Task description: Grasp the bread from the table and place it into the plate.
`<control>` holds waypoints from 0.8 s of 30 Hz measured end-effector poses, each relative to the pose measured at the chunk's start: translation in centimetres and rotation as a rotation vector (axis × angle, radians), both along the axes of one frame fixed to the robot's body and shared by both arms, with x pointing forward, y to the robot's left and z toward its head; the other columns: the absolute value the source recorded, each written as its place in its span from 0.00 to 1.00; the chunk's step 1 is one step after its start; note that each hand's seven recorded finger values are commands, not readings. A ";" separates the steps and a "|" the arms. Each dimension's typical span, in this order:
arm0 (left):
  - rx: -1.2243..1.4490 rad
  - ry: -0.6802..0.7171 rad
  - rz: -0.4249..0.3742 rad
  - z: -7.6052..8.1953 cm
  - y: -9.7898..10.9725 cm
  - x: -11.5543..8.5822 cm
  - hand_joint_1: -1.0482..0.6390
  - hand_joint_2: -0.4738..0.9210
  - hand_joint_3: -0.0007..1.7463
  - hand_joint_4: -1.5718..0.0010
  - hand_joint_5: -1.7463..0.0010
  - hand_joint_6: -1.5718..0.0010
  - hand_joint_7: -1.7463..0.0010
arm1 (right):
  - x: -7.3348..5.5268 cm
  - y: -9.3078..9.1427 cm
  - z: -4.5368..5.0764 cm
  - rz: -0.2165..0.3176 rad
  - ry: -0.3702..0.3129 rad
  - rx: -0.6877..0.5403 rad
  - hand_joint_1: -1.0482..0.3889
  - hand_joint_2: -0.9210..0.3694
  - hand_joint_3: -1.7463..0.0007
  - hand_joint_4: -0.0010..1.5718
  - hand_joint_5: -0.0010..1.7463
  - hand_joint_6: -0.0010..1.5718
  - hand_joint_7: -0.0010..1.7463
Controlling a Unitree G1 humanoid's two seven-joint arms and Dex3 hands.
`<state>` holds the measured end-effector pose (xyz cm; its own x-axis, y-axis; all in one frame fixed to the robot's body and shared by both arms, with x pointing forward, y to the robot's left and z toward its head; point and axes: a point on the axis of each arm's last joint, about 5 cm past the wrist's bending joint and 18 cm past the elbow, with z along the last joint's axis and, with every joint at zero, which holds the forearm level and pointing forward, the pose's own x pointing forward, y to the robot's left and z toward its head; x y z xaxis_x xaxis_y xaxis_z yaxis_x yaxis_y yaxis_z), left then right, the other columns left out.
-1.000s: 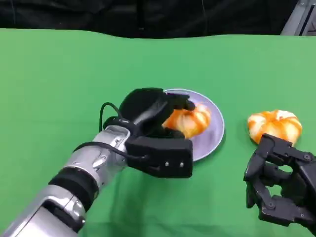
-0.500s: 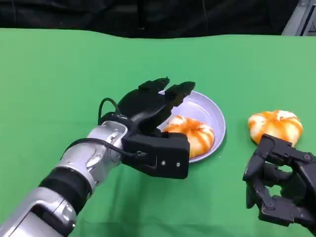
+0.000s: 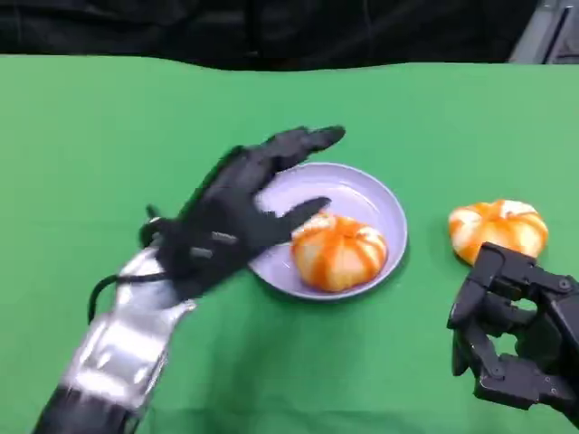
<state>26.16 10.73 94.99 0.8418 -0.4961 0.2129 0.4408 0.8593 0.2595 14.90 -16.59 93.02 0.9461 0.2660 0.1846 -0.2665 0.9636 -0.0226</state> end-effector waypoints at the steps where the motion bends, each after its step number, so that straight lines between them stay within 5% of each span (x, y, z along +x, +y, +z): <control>1: -0.061 0.045 -0.015 0.1 1.0 -0.7 0.64 0.69 0.77 0.37 0.20 0.33 0.44 | 0.0 0.0 -0.04 -0.002 0.002 0.001 0.72 0.23 0.36 0.51 1.00 0.43 0.89; 4: -0.158 0.155 -0.036 0.2 4.5 -3.5 0.64 0.72 0.76 0.43 0.02 0.47 0.11 | 0.2 0.0 -0.23 -0.006 0.009 0.004 0.72 0.22 0.36 0.51 1.00 0.43 0.89; 7: -0.233 0.240 -0.018 0.4 6.8 -6.6 0.64 0.74 0.77 0.43 0.00 0.52 0.03 | 0.3 -0.1 -0.55 -0.014 0.022 0.003 0.72 0.22 0.36 0.50 1.00 0.42 0.89; 16: -0.400 0.375 0.042 -1.3 9.8 -11.8 0.63 0.77 0.80 0.38 0.00 0.51 0.00 | 0.7 -0.8 -1.05 -0.033 0.045 -0.007 0.73 0.19 0.41 0.50 1.00 0.44 0.86; 24: -0.454 0.427 0.087 -3.7 11.2 -11.8 0.66 0.83 0.74 0.39 0.00 0.54 0.00 | 0.8 -0.9 -1.13 -0.028 0.035 -0.009 0.73 0.19 0.39 0.51 1.00 0.43 0.89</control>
<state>14.40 21.89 91.31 0.9322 -0.3611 0.0223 0.3485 0.8797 -0.3235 15.69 -17.46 91.89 0.9592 0.2404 0.1485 -0.2397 0.9706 -0.0229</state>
